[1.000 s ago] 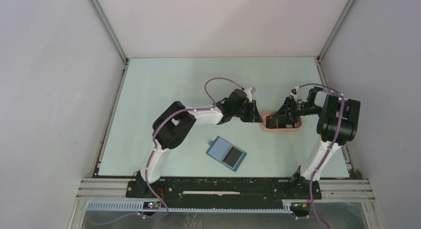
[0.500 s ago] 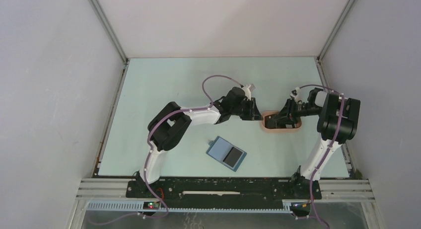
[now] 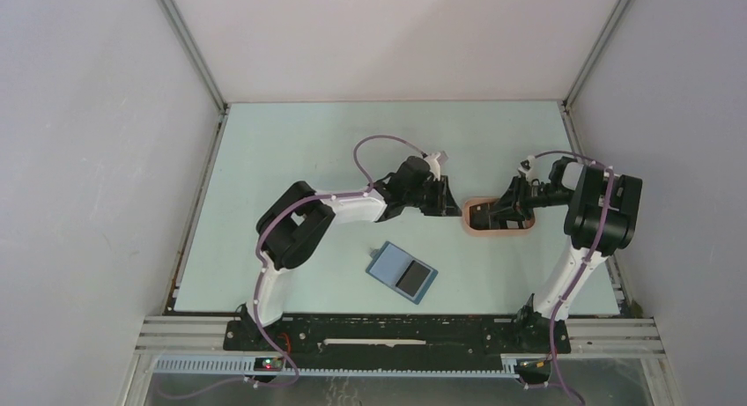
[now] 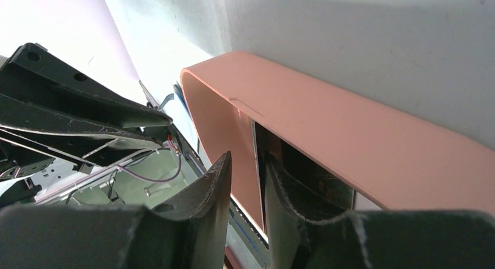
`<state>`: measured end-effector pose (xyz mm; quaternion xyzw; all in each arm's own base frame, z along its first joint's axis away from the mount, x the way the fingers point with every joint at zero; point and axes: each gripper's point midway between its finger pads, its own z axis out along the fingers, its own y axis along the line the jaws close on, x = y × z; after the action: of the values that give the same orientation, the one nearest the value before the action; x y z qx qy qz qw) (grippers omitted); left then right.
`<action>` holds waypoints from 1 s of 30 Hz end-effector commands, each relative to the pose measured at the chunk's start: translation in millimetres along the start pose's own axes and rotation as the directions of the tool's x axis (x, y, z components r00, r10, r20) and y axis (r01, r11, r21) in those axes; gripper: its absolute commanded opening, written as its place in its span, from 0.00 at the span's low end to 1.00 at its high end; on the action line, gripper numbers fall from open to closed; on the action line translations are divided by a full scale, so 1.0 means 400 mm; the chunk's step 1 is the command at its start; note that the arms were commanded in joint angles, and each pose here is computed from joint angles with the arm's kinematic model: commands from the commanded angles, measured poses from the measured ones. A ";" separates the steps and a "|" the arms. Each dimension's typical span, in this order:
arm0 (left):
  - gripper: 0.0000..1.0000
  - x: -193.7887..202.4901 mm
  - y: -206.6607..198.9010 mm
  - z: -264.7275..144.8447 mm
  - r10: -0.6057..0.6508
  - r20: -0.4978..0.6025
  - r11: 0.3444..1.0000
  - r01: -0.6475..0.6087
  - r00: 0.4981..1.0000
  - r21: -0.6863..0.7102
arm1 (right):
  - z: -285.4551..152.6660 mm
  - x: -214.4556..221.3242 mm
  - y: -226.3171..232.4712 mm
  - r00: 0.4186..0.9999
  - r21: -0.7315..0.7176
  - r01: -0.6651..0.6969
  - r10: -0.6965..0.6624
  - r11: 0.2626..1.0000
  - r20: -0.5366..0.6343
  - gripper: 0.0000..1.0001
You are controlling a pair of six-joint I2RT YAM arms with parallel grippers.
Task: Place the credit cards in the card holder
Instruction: Pick up the credit card from the storage box.
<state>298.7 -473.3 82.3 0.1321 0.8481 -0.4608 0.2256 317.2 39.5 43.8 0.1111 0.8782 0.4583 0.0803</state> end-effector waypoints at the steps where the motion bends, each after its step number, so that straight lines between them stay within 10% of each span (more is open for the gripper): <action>1: 0.29 -0.053 -0.057 -0.048 0.054 0.066 0.997 -0.057 0.996 0.047 | -0.027 -0.016 0.022 0.999 0.006 0.041 -0.042 0.999 0.030 0.34; 7: 0.29 -0.053 -0.054 -0.052 0.053 0.067 0.997 -0.056 0.996 0.045 | -0.039 -0.019 0.022 0.998 0.015 0.047 -0.047 0.999 0.043 0.31; 16: 0.29 -0.061 -0.064 -0.073 0.071 0.085 0.996 -0.075 0.994 0.040 | -0.058 -0.031 0.010 0.993 0.081 0.076 -0.082 0.994 0.085 0.01; 30: 0.30 -0.124 -0.136 -0.354 0.298 0.308 0.955 -0.284 0.903 -0.090 | -0.200 -0.044 0.120 0.899 0.225 0.326 -0.374 0.918 0.226 0.00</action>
<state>284.8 -421.0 158.3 0.1613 0.8204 -0.4396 0.3282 325.0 3.9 99.5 0.0639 0.9071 0.3585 0.2110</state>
